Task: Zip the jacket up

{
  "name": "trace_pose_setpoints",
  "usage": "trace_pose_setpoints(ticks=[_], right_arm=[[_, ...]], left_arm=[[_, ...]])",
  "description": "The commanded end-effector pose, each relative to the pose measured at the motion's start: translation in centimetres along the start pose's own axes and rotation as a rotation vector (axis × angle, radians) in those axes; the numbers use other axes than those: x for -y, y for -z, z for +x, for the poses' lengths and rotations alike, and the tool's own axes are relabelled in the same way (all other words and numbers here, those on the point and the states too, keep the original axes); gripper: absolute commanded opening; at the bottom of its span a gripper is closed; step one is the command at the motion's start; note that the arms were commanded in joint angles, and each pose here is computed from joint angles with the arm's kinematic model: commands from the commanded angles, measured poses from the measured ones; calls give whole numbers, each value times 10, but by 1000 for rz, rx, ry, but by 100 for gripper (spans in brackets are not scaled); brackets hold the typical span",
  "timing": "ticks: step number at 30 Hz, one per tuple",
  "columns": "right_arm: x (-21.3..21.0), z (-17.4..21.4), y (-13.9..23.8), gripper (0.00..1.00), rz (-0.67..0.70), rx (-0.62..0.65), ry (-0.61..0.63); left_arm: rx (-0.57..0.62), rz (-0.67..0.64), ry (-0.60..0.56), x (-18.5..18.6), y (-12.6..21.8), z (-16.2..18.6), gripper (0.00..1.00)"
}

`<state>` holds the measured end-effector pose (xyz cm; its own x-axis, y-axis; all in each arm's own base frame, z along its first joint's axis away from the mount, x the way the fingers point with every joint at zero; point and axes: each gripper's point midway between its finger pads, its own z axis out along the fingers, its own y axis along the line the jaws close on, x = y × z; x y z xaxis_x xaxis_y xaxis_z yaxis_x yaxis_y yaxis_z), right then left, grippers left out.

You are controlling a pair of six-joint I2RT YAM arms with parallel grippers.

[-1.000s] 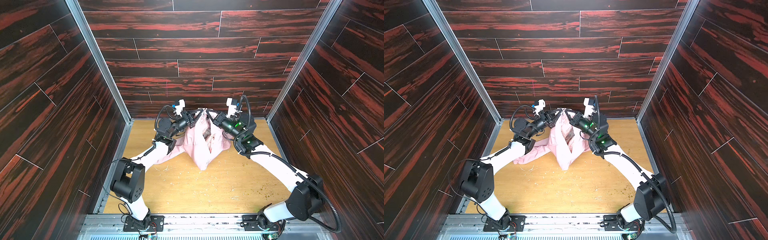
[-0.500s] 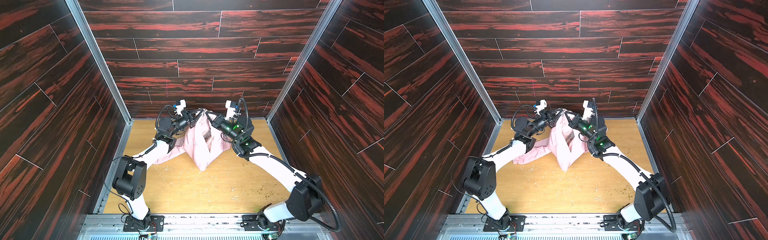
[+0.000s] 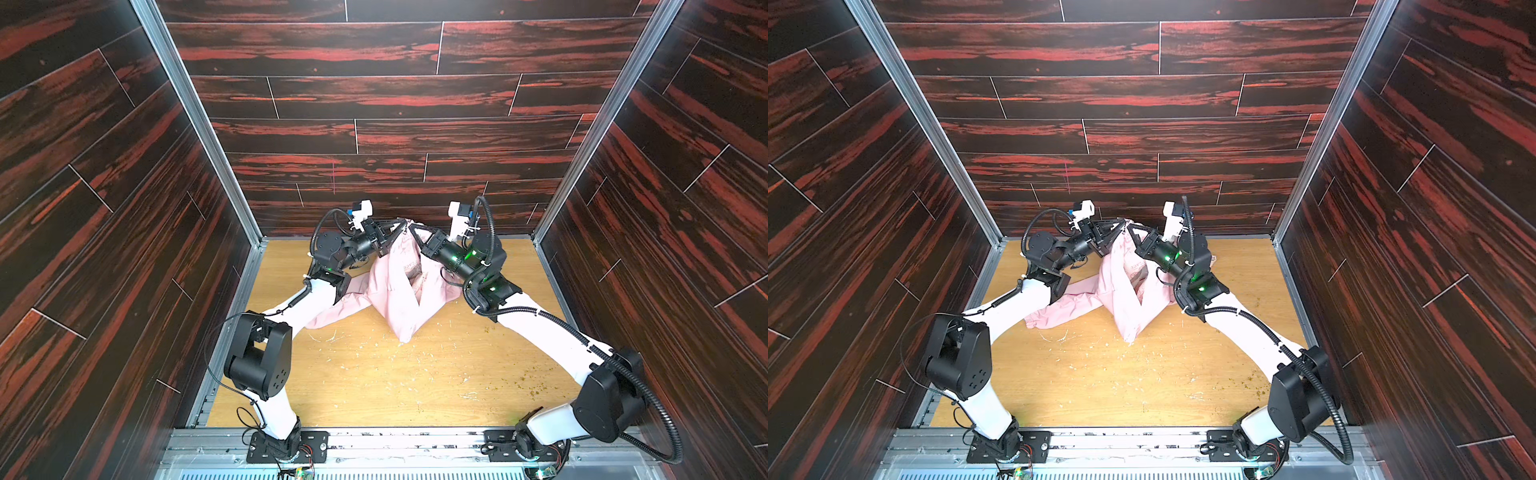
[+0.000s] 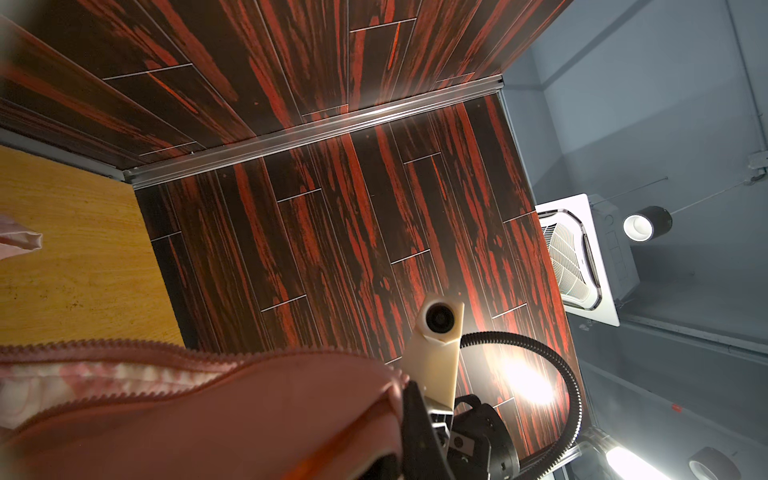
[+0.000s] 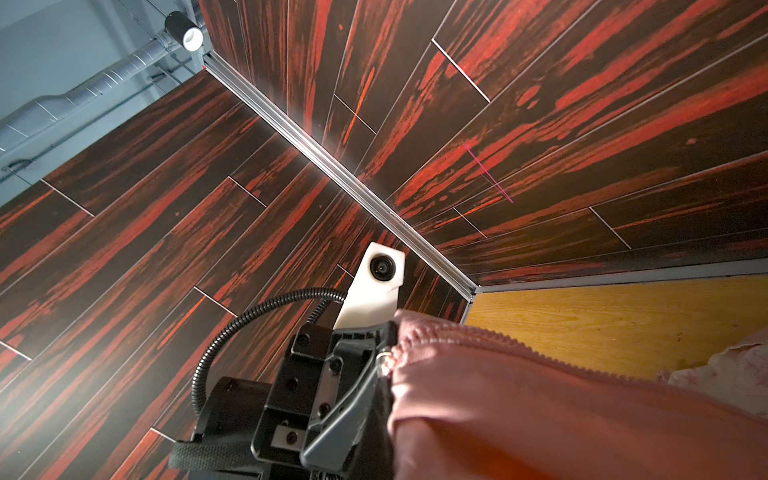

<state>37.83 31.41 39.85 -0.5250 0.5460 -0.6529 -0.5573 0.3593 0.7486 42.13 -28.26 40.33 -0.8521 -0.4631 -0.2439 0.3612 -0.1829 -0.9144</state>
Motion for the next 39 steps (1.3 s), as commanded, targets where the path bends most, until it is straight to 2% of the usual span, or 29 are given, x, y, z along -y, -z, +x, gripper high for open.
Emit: trace_pose_setpoints(ticks=[1, 7, 12, 25, 31, 35, 39], right_arm=[[19, 110, 6, 0, 34, -377, -81], [32, 122, 14, 0, 74, -407, -87], [42, 116, 18, 0, 110, -390, -104], [36, 109, 11, 0, 162, -466, -119], [24, 116, 11, 0, 126, -569, -212], [19, 107, 12, 0, 113, -549, -247], [23, 94, 15, 0, 86, -545, -368]], left_arm=[[208, 173, -139, 79, 12, -49, 0], [244, 169, -147, 85, 21, -56, 0], [246, 145, -128, 80, 22, -58, 0], [295, 16, -51, 47, 31, -60, 0], [321, -12, -43, 40, 36, -61, 0], [310, -5, -9, 38, 34, -60, 0], [312, -11, 19, 36, 36, -59, 0]])
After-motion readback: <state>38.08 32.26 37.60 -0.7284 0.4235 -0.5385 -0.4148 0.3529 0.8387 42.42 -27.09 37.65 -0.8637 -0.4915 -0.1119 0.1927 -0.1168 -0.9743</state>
